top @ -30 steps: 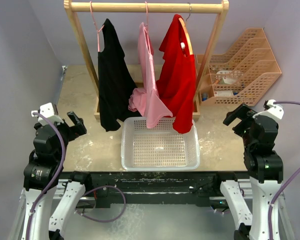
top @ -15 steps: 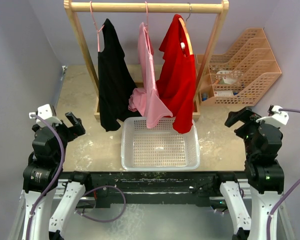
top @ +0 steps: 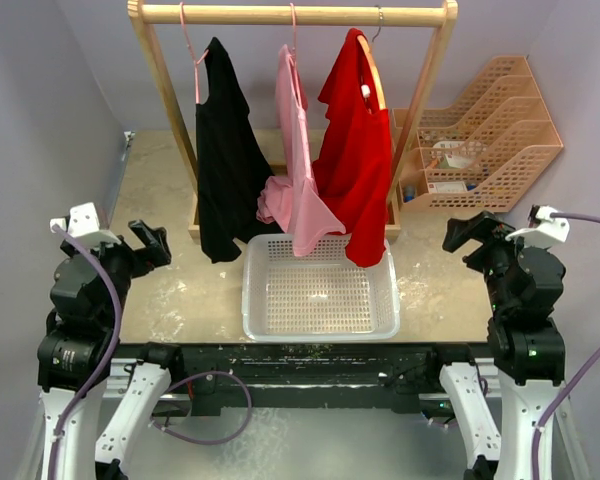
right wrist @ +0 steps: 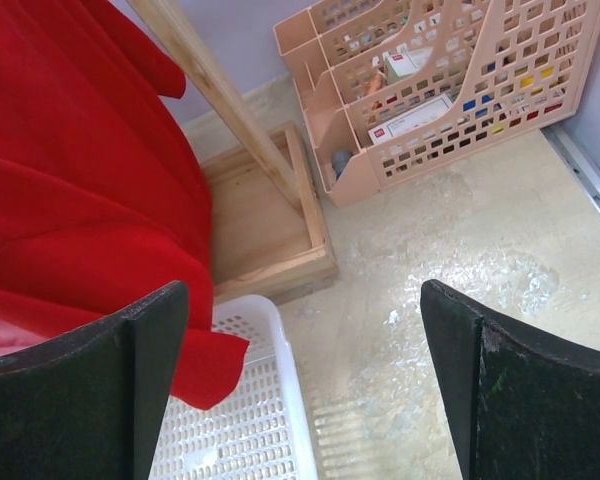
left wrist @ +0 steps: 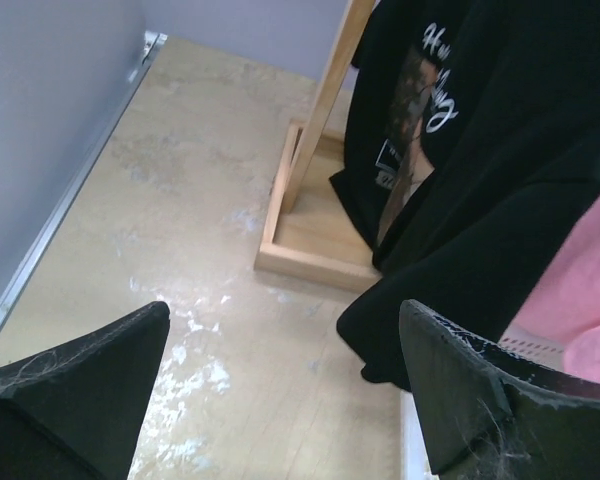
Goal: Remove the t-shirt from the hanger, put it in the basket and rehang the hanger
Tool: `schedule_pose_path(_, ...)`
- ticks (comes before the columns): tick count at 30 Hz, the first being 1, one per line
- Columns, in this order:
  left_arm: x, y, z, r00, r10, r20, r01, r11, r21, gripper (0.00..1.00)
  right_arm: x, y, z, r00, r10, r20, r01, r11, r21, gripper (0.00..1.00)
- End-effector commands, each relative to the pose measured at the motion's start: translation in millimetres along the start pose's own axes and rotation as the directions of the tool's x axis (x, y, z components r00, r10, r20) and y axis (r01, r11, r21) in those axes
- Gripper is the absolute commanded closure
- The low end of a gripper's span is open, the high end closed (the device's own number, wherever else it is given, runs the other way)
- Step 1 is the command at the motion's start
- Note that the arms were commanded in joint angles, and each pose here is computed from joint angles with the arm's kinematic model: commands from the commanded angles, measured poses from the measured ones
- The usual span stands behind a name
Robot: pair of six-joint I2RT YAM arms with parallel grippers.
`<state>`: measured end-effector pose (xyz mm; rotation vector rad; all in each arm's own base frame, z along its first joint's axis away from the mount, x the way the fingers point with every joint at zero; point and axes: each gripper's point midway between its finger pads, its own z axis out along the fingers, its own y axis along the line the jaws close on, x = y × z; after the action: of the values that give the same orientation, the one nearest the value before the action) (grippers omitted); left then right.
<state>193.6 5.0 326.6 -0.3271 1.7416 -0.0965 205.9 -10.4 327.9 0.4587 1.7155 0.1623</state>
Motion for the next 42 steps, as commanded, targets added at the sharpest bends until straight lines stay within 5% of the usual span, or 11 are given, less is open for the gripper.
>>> schedule_pose_path(1,-48.3,-20.0,-4.4,0.993,-0.015,0.116,0.007,0.997,0.073,0.01,-12.3,3.5,5.2,0.998,0.024,0.051,-0.024,1.0,-0.004,0.0)
schedule_pose_path(8,-79.0,-23.9,7.6,0.991,-0.058,0.121,0.056,0.998,0.02,0.01,-6.1,1.3,18.1,1.0,0.015,0.0,-0.015,1.0,0.026,0.0)
schedule_pose_path(27,-200.5,-116.5,59.8,0.983,-0.084,0.165,0.04,0.966,0.255,0.0,-14.6,13.9,7.7,0.999,-0.018,0.043,0.02,0.998,-0.059,0.09)
schedule_pose_path(33,-214.1,-145.3,82.7,0.988,-0.073,0.136,0.023,0.94,0.34,0.17,-23.0,19.4,8.2,0.998,-0.024,0.063,0.029,0.996,-0.08,0.12)
schedule_pose_path(38,-215.5,-164.6,101.2,0.992,-0.064,0.105,0.017,0.916,0.401,0.42,-27.1,24.2,6.1,0.997,-0.021,0.069,0.028,0.995,-0.1,0.13)
schedule_pose_path(42,-215.4,-171.5,112.3,0.993,-0.056,0.102,0.008,0.908,0.419,0.41,-25.2,25.6,4.5,0.998,-0.01,0.063,0.017,0.994,-0.109,0.13)
